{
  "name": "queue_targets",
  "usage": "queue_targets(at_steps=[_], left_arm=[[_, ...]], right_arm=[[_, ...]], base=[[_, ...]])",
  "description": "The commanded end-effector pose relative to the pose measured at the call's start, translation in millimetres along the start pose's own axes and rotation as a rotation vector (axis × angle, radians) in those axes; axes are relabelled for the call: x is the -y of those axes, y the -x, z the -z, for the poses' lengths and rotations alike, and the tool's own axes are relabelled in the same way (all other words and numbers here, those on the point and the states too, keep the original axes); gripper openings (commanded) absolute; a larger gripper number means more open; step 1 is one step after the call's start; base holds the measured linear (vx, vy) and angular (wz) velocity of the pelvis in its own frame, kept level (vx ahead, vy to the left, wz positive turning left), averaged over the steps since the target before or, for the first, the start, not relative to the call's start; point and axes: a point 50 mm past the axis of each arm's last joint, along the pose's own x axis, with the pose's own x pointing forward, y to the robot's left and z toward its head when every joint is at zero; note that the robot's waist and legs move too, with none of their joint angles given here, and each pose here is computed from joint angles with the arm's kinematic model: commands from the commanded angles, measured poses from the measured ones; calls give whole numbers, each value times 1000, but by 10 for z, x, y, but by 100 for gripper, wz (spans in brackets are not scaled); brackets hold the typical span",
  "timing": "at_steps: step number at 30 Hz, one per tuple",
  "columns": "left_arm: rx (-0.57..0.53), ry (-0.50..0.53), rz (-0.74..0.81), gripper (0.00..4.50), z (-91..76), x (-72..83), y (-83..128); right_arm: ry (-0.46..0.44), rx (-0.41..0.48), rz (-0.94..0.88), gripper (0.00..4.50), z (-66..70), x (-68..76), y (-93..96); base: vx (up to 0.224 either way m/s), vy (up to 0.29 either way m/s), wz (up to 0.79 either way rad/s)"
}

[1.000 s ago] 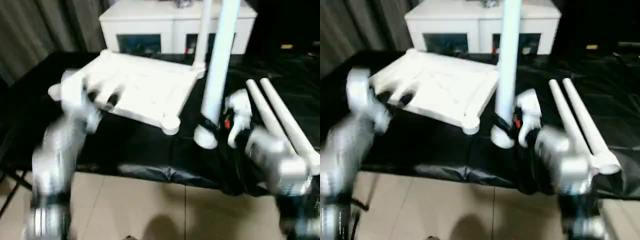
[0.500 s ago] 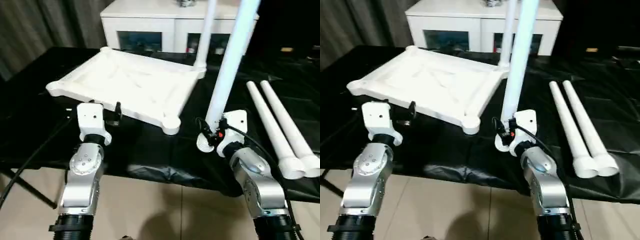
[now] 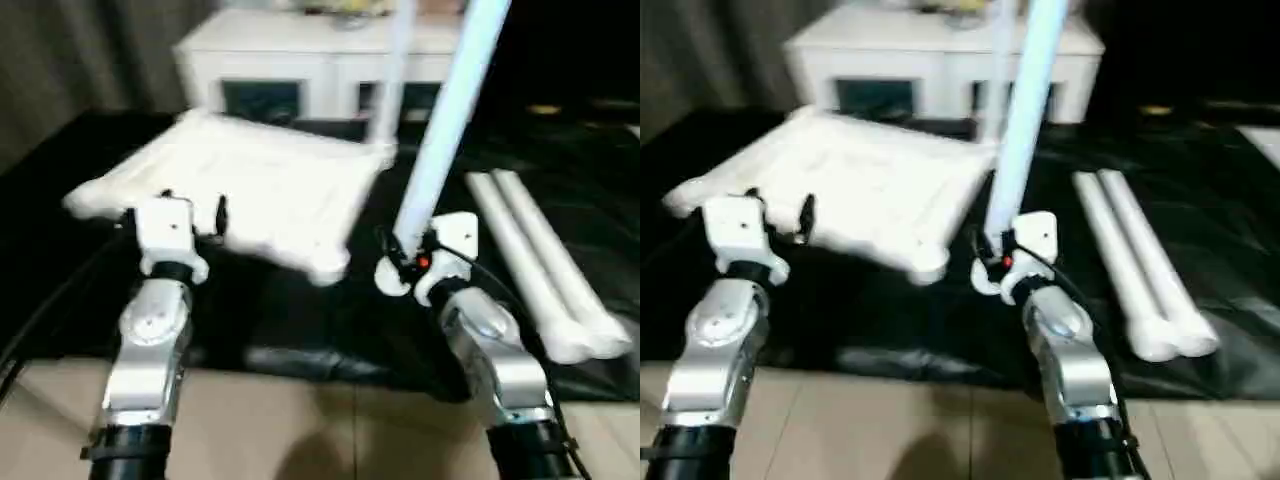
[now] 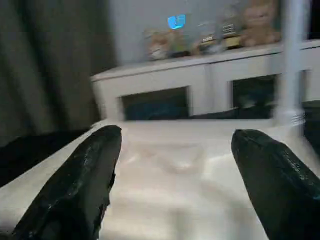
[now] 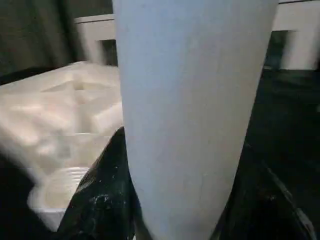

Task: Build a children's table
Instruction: Pick table leg

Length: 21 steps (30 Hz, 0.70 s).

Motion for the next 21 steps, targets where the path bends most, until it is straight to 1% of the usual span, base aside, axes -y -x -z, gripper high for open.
queue_targets(at_steps=[1, 3, 6, 8, 14, 15, 16, 17, 18, 20, 21], left_arm=[[2, -8, 21, 398, -16, 60, -31], [3, -9, 22, 398, -23, 55, -27], [1, -13, 22, 398, -23, 35, -14], [-5, -20, 16, 398, -9, 3, -9], [-14, -33, 1, 398, 11, -48, -7], [-9, -22, 4, 398, 15, -62, 2], [-2, -7, 8, 398, 17, -79, 12], [-14, -15, 18, 398, 43, -107, 22], [-34, -1, 82, 398, 95, -155, 50], [-33, 18, 139, 398, 120, -200, 72], [-33, 18, 139, 398, 120, -200, 72]], right_arm=[[2, 8, -4, 184, -47, 34, -32], [6, 5, -4, 184, -40, 44, -42], [9, 2, -5, 184, -34, 46, -55], [21, -2, -30, 184, -32, 9, -74], [40, -2, -110, 184, -38, -51, -71], [41, 0, -127, 184, -45, -54, -63], [40, 5, -149, 184, -61, -54, -49], [39, 11, -159, 184, -76, -53, -42], [25, 22, -184, 184, -98, -54, -34], [21, 31, -212, 184, -118, -61, -28], [21, 31, -212, 184, -118, -61, -28]], base=[[138, 20, -82], [149, 16, -58], [139, 0, -5], [155, 13, -11], [165, -21, 6], [131, 25, 20], [-3, 14, 18], [-3, 14, 18], [-115, -6, -3], [0, 0, 0], [0, 0, 0]])
